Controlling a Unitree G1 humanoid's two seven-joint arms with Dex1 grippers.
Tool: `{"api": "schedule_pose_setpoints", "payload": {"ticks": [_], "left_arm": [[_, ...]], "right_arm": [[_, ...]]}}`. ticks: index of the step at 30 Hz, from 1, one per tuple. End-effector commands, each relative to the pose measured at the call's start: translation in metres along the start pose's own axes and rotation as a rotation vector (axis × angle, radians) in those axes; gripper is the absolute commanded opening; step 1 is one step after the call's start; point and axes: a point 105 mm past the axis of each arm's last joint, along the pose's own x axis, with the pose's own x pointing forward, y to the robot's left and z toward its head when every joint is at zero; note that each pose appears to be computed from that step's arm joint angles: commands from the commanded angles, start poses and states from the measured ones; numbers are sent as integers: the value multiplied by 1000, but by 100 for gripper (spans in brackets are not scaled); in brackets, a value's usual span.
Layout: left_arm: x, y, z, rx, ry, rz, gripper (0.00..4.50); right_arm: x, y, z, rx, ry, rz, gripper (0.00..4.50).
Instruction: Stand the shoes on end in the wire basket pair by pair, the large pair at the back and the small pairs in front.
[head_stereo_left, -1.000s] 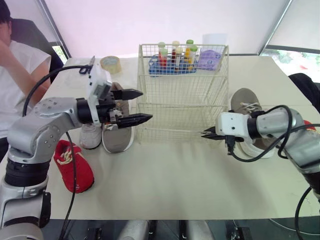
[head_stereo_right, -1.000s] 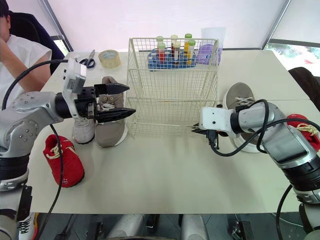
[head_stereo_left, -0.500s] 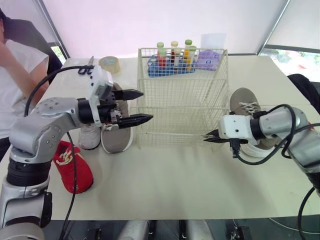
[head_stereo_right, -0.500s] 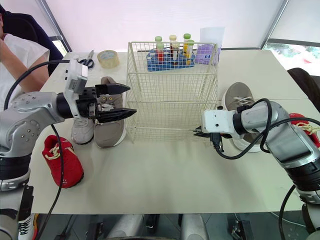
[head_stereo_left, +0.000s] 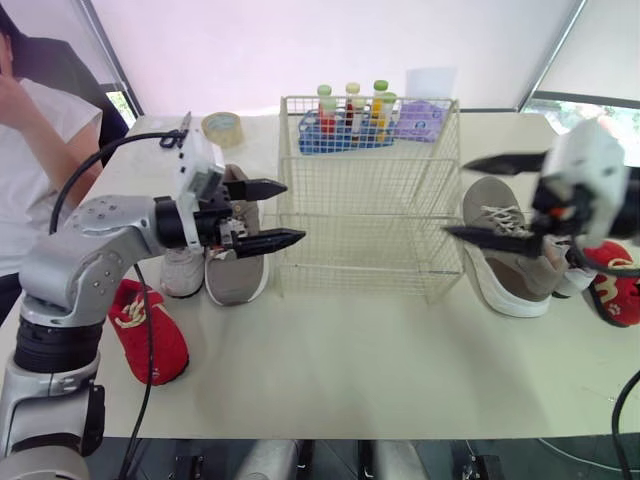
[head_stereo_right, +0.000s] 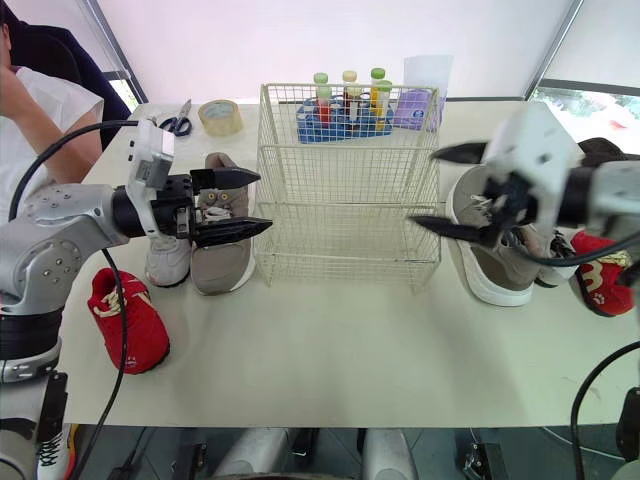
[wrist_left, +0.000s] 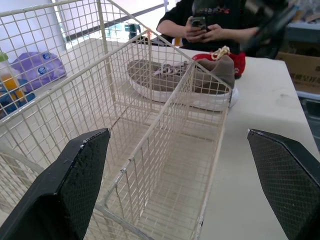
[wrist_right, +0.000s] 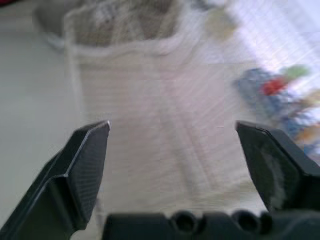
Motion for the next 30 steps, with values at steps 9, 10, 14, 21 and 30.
{"api": "schedule_pose_setpoints", "payload": {"ticks": [9, 10, 14, 21, 30], "left_arm": [[12, 2, 7, 23, -75, -69, 450], [13, 2, 8, 24, -76, -74, 450], [13, 2, 7, 30, -72, -80, 450], [11, 2, 7, 35, -65, -65, 450], [9, 0, 6, 39, -61, -48, 450]], "right_arm": [[-49, -2, -97, 419, 336, -542, 447], [-48, 2, -105, 447, 345, -558, 447], [-46, 12, -129, 542, 357, -627, 447], [-41, 26, -156, 600, 374, -665, 447], [-45, 6, -148, 529, 245, -767, 447]]}}
